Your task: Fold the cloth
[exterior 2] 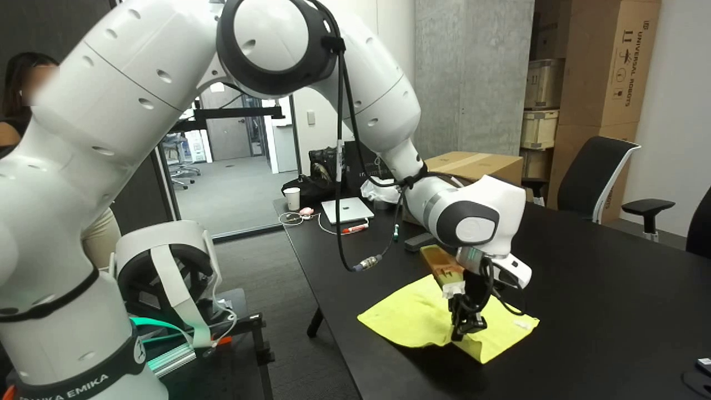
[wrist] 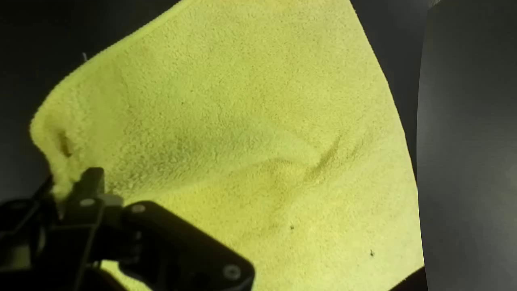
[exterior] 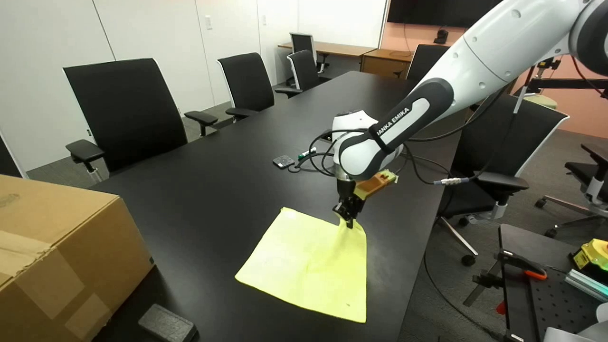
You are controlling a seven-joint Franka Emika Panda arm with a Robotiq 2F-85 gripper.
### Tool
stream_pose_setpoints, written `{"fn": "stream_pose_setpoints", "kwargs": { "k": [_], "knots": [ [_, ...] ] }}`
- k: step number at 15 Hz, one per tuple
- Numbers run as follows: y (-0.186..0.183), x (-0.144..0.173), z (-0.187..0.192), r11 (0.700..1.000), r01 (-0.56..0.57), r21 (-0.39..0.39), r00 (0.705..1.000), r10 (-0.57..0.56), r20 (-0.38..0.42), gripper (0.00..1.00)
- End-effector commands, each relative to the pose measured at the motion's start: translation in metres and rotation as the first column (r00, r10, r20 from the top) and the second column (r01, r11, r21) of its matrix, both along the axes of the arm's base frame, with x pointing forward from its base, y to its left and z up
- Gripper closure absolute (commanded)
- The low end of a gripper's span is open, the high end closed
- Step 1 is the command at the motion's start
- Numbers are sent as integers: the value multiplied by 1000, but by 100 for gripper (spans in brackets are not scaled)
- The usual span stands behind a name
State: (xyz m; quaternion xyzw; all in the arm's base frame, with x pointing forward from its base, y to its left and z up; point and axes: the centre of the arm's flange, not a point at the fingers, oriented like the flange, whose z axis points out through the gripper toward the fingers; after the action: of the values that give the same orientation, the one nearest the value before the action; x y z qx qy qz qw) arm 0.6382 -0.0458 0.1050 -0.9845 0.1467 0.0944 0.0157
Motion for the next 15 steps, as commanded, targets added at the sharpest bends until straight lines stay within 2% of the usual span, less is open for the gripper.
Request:
{"fn": "stream_pose_setpoints", "kwargs": {
  "k": [1, 7, 15],
  "knots": [
    [2, 40, 35, 997, -65, -49, 998, 66, 9, 91],
    [20, 101, 69, 979, -187, -80, 982, 184, -41, 92],
    [58, 167, 71, 967, -214, -141, 972, 225, 64, 92]
  ]
}}
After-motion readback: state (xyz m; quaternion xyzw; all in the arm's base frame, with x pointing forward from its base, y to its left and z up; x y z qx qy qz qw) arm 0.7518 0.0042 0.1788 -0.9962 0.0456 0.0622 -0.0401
